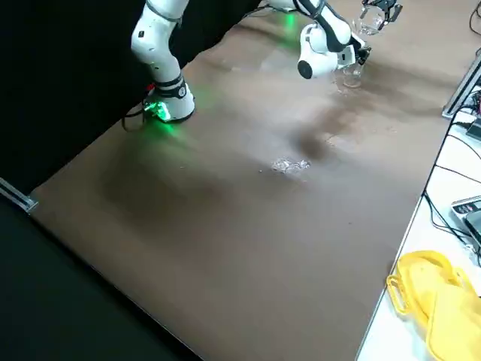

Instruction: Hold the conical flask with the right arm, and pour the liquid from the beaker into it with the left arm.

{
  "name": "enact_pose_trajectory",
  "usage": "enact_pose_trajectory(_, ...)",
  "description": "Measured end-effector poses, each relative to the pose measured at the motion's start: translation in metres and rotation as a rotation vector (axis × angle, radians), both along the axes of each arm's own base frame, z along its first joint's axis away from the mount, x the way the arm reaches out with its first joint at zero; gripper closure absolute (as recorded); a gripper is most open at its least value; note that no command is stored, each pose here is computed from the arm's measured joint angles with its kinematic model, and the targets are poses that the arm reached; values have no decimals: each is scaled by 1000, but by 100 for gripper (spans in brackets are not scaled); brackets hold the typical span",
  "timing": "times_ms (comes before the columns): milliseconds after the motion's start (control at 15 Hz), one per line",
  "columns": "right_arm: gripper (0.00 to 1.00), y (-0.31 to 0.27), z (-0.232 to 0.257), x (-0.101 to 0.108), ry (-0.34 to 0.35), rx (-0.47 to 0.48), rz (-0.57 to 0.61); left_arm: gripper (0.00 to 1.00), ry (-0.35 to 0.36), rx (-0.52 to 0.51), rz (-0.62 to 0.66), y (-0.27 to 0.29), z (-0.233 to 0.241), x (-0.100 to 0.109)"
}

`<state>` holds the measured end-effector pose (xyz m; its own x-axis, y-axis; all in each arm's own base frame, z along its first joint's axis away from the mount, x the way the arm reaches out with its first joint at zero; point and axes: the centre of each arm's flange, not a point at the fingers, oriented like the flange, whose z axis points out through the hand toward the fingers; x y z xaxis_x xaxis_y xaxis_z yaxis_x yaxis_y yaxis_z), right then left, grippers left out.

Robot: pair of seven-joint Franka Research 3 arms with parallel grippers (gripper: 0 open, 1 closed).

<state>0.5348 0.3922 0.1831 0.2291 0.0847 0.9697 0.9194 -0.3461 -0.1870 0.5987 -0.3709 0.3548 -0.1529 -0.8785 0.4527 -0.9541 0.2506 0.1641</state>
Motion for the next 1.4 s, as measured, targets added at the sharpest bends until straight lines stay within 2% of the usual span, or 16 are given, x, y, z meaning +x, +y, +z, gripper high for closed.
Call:
enact_pose_trajectory(1067, 61, 0, 0, 0, -1, -2, 0, 2, 0, 104, 79, -4, -3, -3)
enact_pose_trajectory(1400, 61, 3, 0, -2, -2, -2, 5, 2, -26, 130, 82, -8, 1, -2)
